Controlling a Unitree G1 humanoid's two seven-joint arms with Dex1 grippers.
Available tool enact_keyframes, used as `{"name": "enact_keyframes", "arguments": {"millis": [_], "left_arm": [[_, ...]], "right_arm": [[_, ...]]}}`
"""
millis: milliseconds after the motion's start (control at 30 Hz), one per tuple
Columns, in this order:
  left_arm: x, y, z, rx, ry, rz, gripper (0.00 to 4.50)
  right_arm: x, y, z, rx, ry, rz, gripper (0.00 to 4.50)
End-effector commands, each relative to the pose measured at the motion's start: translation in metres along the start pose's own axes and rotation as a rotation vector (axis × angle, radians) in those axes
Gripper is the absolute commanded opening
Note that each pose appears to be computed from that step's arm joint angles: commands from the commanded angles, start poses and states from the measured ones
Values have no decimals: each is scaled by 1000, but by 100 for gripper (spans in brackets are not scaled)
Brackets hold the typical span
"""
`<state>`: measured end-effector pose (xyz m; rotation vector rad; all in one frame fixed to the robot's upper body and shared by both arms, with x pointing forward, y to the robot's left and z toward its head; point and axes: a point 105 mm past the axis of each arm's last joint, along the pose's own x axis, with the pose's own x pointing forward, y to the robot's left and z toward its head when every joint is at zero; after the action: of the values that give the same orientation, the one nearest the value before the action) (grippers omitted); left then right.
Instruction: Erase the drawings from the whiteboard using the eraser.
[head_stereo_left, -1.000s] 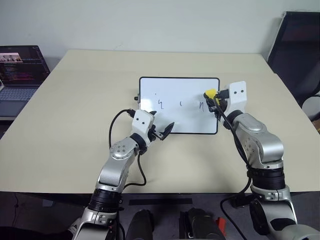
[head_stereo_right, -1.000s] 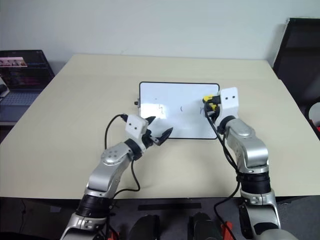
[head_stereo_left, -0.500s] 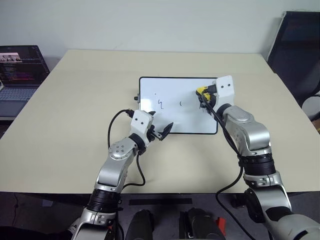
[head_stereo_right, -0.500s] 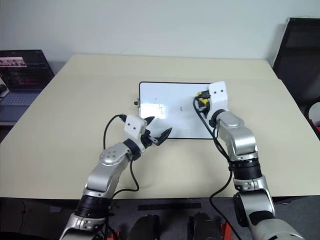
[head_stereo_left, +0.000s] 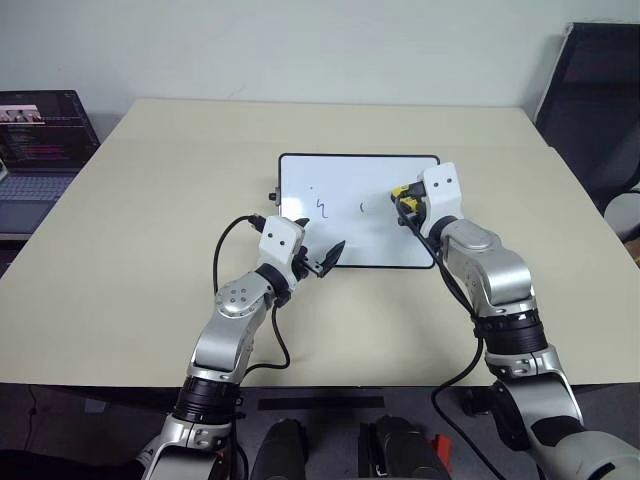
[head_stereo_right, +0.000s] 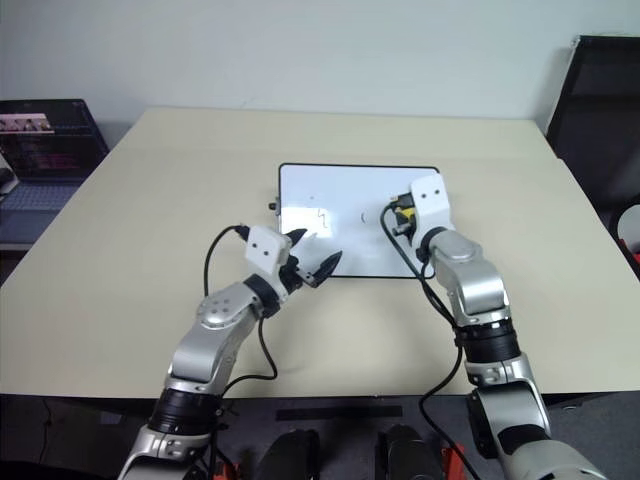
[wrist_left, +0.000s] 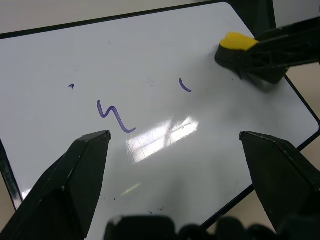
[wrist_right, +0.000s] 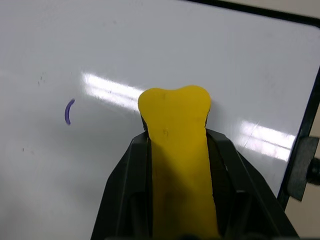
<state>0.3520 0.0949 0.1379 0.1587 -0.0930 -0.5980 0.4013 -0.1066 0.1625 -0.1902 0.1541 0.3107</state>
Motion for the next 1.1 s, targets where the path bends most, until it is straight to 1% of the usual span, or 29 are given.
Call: {"name": "enact_keyframes", "arguments": {"millis": [33, 400, 633, 767, 867, 933, 1100], "left_arm": [[0, 0, 19, 24, -64, -1, 450], [0, 0, 20, 19, -67, 0, 450], [1, -2, 20, 14, -67, -6, 450], [1, -2, 20, 13, -67, -6, 450], [2, -2, 19, 12, -65, -10, 450], [3, -3, 19, 13, -65, -13, 450], [4, -3, 21, 15, -73, -14, 450]], "right_arm": [[-7, 0, -5, -25, 17, -8, 108], [-30, 1, -30, -16, 91, -22, 108], [-35, -6, -36, -21, 106, -32, 108], [-32, -8, -28, -19, 79, -35, 108], [-25, -3, 2, 44, -61, -14, 108], [-20, 2, 15, 35, -128, 0, 108], [-10, 10, 15, 38, -134, 12, 108]]}}
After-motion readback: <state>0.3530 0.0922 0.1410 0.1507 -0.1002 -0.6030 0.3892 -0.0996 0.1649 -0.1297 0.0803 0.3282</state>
